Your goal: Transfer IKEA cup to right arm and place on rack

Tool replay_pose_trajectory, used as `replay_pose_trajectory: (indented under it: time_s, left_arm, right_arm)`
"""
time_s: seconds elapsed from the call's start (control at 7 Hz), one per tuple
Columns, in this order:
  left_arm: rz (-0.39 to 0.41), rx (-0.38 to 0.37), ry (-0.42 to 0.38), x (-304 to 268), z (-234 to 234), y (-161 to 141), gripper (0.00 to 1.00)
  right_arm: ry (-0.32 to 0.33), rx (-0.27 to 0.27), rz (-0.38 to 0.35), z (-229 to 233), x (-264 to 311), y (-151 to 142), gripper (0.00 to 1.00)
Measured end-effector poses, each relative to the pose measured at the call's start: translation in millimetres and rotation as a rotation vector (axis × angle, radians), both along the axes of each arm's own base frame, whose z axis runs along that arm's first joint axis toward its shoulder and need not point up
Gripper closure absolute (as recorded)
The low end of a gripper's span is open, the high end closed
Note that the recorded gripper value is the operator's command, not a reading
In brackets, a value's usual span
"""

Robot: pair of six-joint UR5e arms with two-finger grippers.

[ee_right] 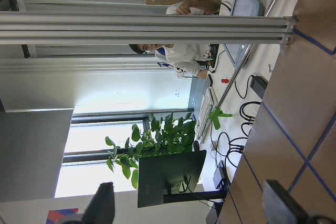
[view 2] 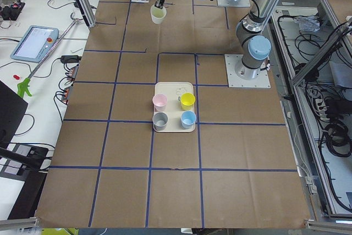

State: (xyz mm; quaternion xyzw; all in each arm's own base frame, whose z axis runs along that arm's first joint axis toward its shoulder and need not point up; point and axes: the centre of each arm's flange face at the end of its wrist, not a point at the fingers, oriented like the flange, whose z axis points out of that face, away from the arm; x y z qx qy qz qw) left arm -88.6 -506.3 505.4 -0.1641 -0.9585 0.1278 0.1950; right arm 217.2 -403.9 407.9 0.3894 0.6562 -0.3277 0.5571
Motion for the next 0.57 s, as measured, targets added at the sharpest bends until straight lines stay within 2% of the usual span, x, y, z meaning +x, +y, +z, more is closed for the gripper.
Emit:
replay_pose_trajectory:
  time_s: [0.29, 0.57]
  left_arm:
    - [-0.055, -0.183, 0.218, -23, 8, -9, 1.00]
    - [-0.120, -0.355, 0.326, -40, -21, -7, 1.00]
  right_arm:
    - [0.000, 0.000, 0.000, -1, 0, -1, 0.00]
    - [0.001, 0.006, -0.003, -3, -1, -3, 0.00]
